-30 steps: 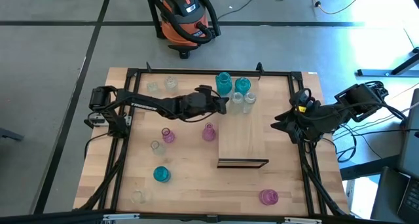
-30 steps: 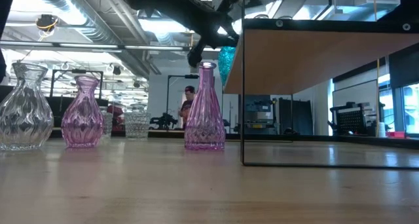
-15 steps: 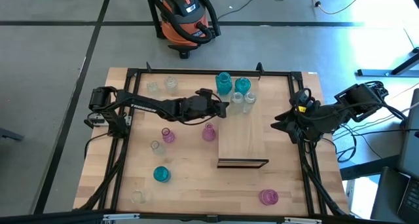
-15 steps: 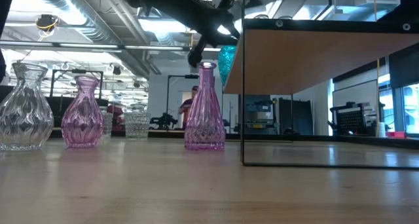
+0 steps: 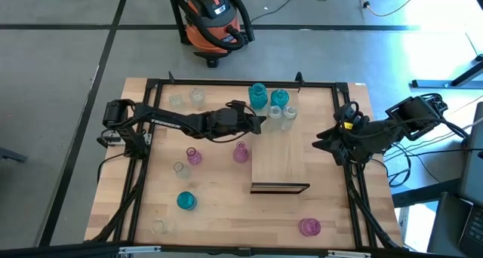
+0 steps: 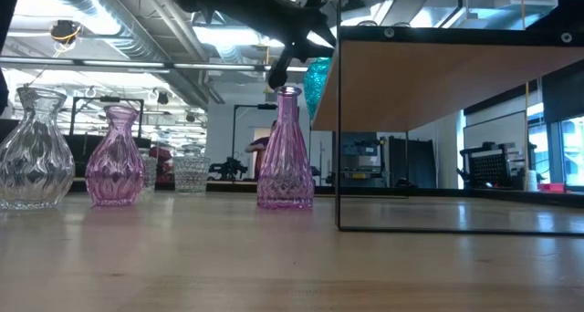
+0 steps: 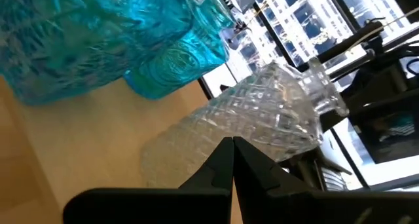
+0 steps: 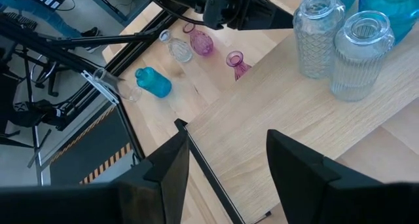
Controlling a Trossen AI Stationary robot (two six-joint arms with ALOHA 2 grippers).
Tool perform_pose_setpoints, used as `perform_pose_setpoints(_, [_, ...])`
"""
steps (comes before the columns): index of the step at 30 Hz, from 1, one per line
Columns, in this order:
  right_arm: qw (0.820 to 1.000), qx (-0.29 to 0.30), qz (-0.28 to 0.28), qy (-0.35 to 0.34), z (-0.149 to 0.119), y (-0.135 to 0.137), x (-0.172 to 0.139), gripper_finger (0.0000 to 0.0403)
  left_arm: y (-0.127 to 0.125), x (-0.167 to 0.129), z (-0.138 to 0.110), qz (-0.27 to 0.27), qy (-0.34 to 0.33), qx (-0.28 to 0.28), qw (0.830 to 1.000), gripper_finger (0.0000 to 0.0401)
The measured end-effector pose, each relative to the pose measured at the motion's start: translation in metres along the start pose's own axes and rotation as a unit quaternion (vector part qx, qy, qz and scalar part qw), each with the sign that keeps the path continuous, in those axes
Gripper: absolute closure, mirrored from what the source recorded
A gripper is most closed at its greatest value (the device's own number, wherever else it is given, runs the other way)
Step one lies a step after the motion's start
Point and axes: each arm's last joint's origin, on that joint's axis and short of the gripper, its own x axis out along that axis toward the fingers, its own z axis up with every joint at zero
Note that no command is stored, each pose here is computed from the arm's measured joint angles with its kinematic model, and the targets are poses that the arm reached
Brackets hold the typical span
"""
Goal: Sort vases onto shelf
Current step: Put the transparent vase on the shelf aligned with the other transparent vase, then adjust the transparent vase on the shelf
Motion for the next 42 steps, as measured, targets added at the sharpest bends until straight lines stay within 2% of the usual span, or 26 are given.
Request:
perform_pose_setpoints(12, [1.0,0.0,-0.002,-0.003,0.0,0.0,0.0,0.0219,-0.002,0.001,0.003,-0.021,0.004,-0.007,1.0,0.0401])
perform_pose_setpoints(28, [1.0,-0.001,-0.005,-0.001,0.0,0.002,0.003,0.0219,-0.001,0.002,0.005,-0.021,0.003,-0.006,1.0,0.0401])
perform_pose_setpoints(31, [1.0,-0.003,-0.009,0.002,-0.001,0.004,0.007,0.0219,-0.001,0.001,0.003,-0.019,0.012,0.016,1.0,0.0401])
perform_pose_setpoints(33, [1.0,-0.004,-0.01,0.006,-0.002,0.006,0.009,0.0219,-0.006,-0.004,0.001,-0.032,0.022,0.045,0.998,0.0401])
perform_pose_setpoints(37, [1.0,-0.007,-0.013,0.009,-0.002,0.007,0.011,0.0219,-0.029,-0.023,-0.001,-0.09,0.042,0.081,0.992,0.0401])
perform_pose_setpoints(40, [1.0,-0.012,-0.017,0.005,-0.002,0.007,0.012,0.0219,-0.046,-0.041,-0.006,-0.116,0.035,0.116,0.986,0.0401])
perform_pose_setpoints(42, [1.0,-0.02,-0.019,0.002,-0.002,0.007,0.013,0.0219,-0.056,-0.051,-0.008,-0.144,0.03,0.119,0.982,0.0401])
